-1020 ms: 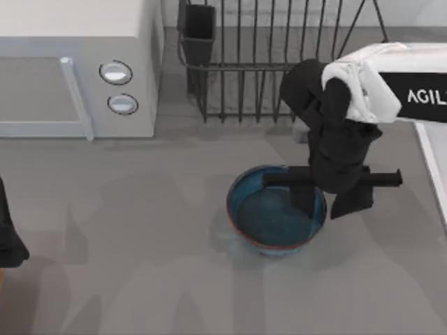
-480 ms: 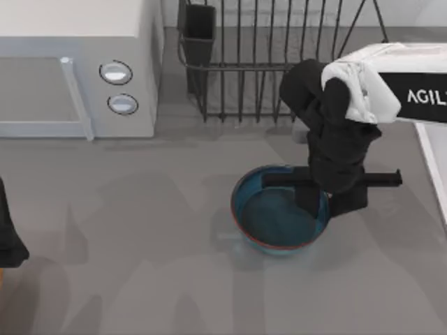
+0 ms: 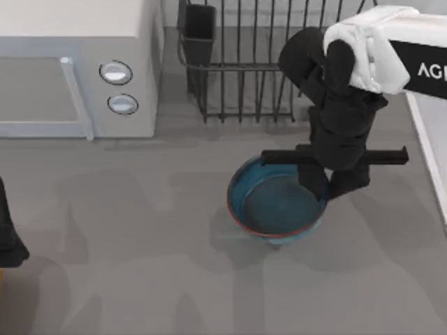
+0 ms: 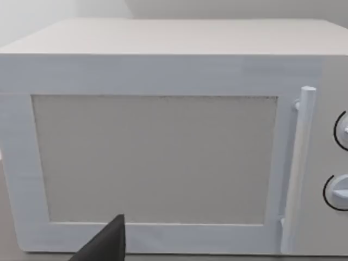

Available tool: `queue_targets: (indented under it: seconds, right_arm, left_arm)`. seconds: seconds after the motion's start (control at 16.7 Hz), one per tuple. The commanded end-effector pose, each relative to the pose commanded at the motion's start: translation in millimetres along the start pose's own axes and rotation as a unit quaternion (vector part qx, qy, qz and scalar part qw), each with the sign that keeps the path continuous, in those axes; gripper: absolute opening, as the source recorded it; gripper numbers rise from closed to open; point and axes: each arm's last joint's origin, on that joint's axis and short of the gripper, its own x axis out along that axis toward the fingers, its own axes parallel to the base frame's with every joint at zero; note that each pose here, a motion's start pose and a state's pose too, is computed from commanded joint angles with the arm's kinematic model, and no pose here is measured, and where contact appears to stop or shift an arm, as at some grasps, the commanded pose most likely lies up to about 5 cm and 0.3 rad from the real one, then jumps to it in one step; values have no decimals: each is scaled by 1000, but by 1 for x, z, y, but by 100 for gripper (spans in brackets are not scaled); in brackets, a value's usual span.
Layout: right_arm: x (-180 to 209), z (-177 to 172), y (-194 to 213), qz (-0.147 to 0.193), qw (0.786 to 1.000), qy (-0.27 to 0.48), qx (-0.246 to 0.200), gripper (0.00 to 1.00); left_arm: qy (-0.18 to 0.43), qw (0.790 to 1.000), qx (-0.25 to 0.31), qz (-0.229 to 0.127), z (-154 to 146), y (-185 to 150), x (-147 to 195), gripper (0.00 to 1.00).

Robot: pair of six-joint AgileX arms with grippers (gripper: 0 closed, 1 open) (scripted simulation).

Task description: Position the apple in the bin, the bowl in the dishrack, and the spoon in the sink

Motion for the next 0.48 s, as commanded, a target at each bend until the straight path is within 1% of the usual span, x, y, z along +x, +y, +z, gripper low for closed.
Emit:
queue_targets:
  seconds: [0.18,0.3,0.48]
  right_arm:
    - [-36,-2,-1,-3,1000,5,-1,0]
    - [-53,-4,-2,-1,1000,1,-2,0]
    - [-57,-5,-3,0,1000,-1,-2,0]
  left_arm:
    - [0,1000,0,0,0,0,0,100]
    - [0,1000,0,0,0,0,0,100]
    - [0,1000,0,0,0,0,0,100]
